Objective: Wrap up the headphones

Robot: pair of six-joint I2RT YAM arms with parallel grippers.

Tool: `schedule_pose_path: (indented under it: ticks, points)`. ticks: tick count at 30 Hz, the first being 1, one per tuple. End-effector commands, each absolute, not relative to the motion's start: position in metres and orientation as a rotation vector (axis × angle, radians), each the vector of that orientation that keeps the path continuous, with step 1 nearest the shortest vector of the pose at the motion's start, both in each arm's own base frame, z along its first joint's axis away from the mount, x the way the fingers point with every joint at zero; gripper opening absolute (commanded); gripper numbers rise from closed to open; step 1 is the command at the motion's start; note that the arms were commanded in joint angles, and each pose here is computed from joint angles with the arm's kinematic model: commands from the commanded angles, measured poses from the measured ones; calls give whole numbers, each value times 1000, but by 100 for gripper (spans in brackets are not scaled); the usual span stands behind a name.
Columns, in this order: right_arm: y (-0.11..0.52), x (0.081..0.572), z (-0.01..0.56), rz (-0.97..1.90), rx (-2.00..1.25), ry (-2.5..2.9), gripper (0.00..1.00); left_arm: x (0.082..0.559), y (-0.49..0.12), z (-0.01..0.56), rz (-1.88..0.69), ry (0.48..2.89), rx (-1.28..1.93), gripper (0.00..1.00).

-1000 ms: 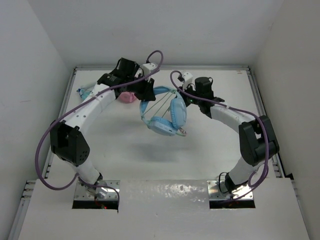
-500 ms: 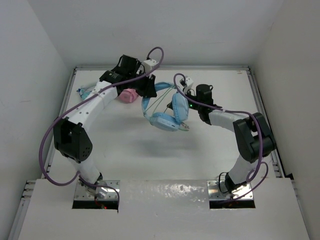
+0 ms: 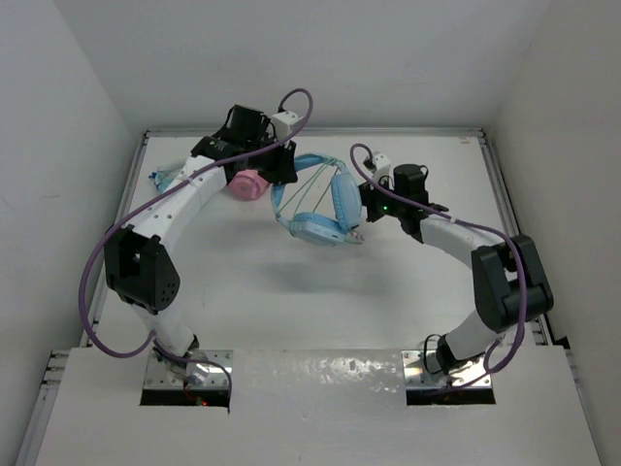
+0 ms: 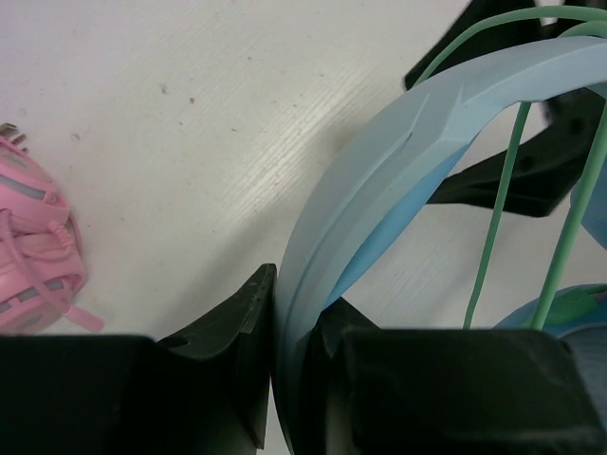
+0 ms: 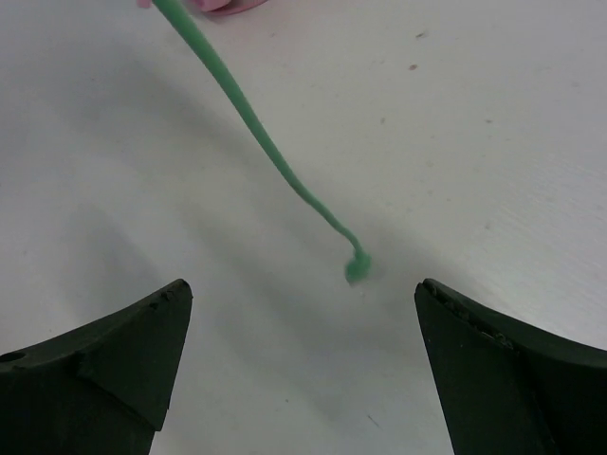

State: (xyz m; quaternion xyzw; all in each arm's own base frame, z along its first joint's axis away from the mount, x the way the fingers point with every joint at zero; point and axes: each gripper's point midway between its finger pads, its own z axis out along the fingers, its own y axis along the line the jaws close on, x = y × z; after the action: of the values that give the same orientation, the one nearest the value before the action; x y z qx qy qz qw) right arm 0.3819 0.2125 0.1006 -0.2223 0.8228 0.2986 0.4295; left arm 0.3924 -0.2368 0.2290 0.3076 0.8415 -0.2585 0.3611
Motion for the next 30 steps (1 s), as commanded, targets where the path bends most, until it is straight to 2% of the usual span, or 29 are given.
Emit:
schedule_pose_path:
  ticks: [1, 6, 12, 19, 22, 27, 30]
  points:
    - [193, 380, 114, 639, -561, 2048, 99, 408, -238, 259, -684, 2064, 736, 0]
    - [184, 369, 108, 589, -604, 2072, 99, 413, -237, 263, -674, 2058, 714, 0]
    - [146, 356, 107, 391, -536, 2165, 99, 432, -219, 267, -544, 2063, 623, 0]
    - [103, 351, 166, 191, -264, 2065, 99, 448, -212, 259, -481, 2073, 567, 0]
    - [92, 346, 214, 138, -260, 1920, 99, 451, -213, 256, -482, 2076, 562, 0]
    - [149, 327, 254, 330, -543, 1818, 97, 456, -214, 251, -480, 2085, 551, 0]
    - [186, 322, 267, 270, -720, 1746, 99, 457, -215, 249, -489, 2092, 544, 0]
